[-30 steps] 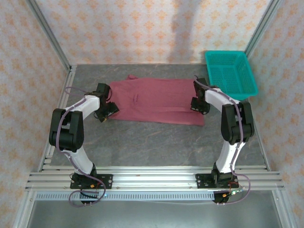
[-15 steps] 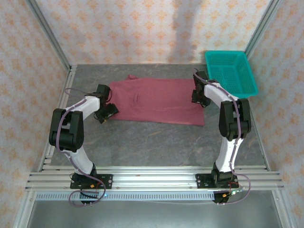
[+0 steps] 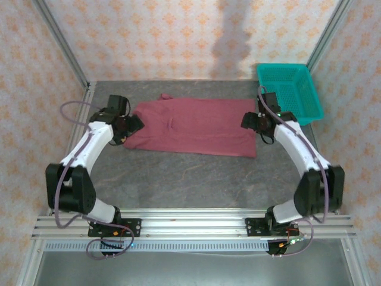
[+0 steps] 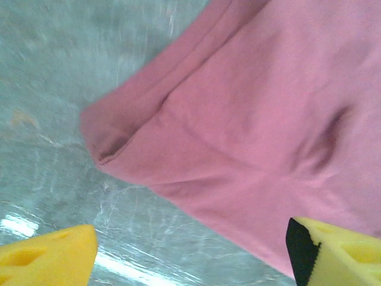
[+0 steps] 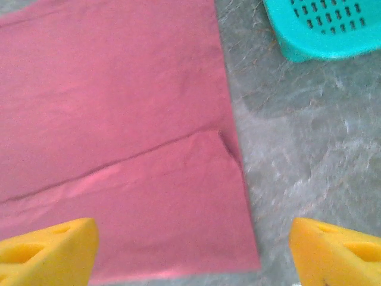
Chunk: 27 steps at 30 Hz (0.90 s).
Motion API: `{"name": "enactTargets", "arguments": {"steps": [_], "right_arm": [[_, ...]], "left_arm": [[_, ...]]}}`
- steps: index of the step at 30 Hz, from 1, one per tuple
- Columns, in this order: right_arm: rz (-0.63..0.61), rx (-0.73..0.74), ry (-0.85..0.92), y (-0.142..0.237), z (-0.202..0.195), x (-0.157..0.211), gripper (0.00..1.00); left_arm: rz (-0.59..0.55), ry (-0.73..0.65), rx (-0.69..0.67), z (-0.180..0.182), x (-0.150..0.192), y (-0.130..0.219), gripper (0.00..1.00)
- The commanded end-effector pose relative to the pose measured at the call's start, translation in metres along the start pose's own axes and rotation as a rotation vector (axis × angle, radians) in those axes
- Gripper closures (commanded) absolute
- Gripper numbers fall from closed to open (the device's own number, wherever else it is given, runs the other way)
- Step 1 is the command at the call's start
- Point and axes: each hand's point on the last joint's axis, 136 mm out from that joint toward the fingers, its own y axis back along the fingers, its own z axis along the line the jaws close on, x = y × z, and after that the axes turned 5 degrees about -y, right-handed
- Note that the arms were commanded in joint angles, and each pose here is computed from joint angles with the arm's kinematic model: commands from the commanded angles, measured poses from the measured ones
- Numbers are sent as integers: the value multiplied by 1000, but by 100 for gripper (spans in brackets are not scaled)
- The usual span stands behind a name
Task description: Fold and stack the t-shirts
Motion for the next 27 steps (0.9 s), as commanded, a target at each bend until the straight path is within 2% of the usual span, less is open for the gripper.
{"name": "enactTargets", "arguments": {"steps": [1, 4, 9, 13, 22, 25, 27], "right_arm": [[124, -67, -63, 5, -1, 38, 15], [184, -81, -109, 2, -3, 57, 16], [239, -99, -177, -19, 0, 71, 17], [323, -37, -227, -47, -7, 85, 21], [367, 81, -302, -93, -27, 103, 26], [363, 129, -298, -98, -35, 104, 29], [357, 179, -290, -99, -44, 105, 34]], "left_arm": [[-4, 54, -83, 26, -3, 19, 14], [45, 81, -105, 39, 3, 8, 16], [76, 90, -67, 37, 3, -18, 20], [129, 85, -67, 37, 8, -47, 24], [229, 98, -115, 54, 30, -105, 32], [247, 94, -117, 55, 32, -116, 43], [260, 96, -148, 61, 35, -120, 56]]}}
